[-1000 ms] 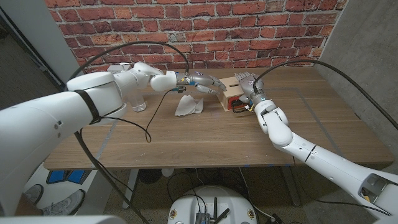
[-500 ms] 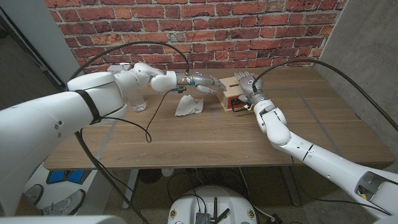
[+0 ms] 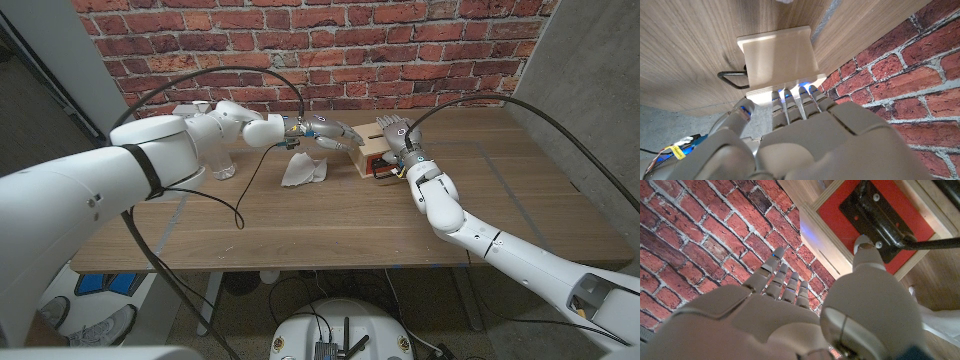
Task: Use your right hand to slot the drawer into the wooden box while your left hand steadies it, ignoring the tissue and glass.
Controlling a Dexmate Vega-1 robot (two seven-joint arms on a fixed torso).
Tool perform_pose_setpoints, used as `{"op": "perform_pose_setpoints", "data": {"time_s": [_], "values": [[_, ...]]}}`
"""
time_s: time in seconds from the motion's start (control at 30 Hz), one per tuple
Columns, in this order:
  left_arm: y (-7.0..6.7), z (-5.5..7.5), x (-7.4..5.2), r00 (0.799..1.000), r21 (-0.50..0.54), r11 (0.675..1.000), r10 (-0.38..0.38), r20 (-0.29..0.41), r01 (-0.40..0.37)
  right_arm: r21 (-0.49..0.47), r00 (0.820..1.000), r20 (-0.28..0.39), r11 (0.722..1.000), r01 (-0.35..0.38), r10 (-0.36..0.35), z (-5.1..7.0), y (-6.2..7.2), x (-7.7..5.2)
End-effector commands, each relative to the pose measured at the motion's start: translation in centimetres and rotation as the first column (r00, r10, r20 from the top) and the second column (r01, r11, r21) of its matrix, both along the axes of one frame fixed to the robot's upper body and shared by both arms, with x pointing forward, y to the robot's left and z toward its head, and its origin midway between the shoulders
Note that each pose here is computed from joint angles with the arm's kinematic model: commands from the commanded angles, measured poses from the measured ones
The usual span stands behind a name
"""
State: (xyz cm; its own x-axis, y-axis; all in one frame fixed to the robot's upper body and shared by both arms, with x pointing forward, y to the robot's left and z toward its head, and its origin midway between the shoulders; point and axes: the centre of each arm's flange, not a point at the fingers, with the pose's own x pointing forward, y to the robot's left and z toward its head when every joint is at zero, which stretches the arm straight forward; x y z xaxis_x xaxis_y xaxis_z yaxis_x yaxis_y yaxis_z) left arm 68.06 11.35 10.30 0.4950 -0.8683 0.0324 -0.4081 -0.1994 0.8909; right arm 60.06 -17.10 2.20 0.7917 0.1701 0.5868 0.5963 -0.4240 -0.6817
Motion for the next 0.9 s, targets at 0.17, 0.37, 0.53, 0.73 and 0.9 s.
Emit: {"op": "perform_pose_setpoints", "data": {"time_s": [0.17, 0.37, 0.53, 0.73, 0.9], "values": [[0.1, 0.2, 0.3, 1.000, -0.003, 1.000, 0.021, 0.007, -0.021, 0.002, 1.000, -0.004, 1.000, 0.006, -0.006, 0.1, -0.3, -0.5], [0.0, 0.3, 0.4, 1.000, -0.005, 1.000, 0.027, 0.009, -0.027, -0.006, 1.000, -0.009, 1.000, 0.006, -0.006, 0.2, -0.6, -1.2], [0.0, 0.3, 0.4, 1.000, -0.006, 1.000, 0.027, 0.011, -0.027, -0.006, 1.000, -0.010, 1.000, 0.008, -0.008, 0.3, -0.8, -1.7], [0.0, 0.3, 0.4, 1.000, -0.009, 1.000, 0.024, 0.011, -0.024, -0.001, 1.000, -0.013, 1.000, 0.008, -0.008, 0.2, -1.0, -2.4], [0.0, 0.3, 0.3, 1.000, -0.013, 1.000, 0.017, 0.012, -0.017, 0.001, 1.000, -0.026, 1.000, 0.006, -0.006, 0.1, -1.2, -3.2]]}}
